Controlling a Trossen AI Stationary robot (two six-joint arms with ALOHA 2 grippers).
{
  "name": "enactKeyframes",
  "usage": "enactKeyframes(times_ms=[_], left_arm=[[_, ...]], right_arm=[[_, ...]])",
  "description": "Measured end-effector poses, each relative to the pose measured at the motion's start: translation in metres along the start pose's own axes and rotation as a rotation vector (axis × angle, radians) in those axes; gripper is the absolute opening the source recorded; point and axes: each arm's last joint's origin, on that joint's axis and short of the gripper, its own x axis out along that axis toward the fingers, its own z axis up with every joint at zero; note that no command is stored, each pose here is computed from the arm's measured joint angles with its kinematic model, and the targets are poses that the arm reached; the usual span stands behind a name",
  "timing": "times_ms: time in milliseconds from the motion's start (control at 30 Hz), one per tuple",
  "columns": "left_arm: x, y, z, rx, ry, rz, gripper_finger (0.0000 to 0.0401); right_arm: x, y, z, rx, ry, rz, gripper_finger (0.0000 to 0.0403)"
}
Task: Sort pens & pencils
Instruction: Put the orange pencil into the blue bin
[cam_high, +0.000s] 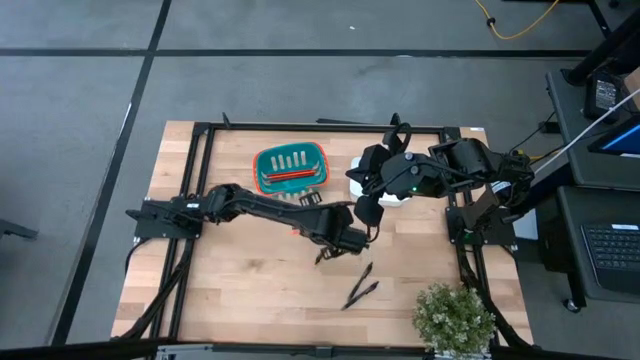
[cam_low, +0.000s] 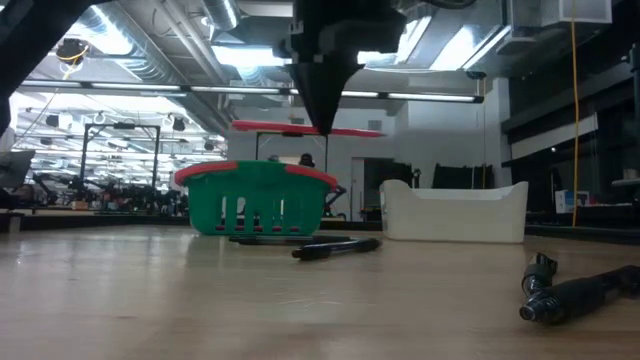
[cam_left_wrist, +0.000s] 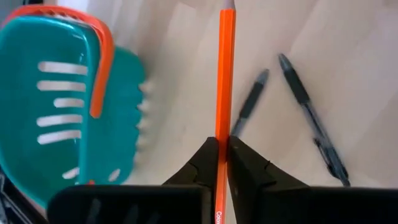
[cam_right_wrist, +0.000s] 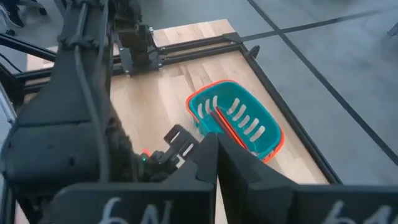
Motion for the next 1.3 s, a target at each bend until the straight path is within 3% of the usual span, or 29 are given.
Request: enactKeyframes(times_ms=[367, 700, 1100, 1300], left_arm=[[0.011, 0.041, 0.022, 0.049, 0.017, 0.017, 0.0018], [-0.009, 0.125, 0.013, -0.068, 0.02, 0.042, 0.0019], [0.058, 0.186, -0.002, -0.031, 0.264, 0.169, 0.0019], [0.079, 0.204, 0.002, -0.046, 0.26, 0.166, 0.0019]], right_arm=[[-0.001, -0.004, -0.01, -0.059, 0.091, -0.038, 0.001], [-0.001, -0.007, -0.015, -0.092, 0.129, -0.09, 0.001], [0.0, -0.01, -0.012, -0.082, 0.1, -0.13, 0.001], [0.003, -0.014, -0.009, -0.098, 0.089, -0.141, 0.001]])
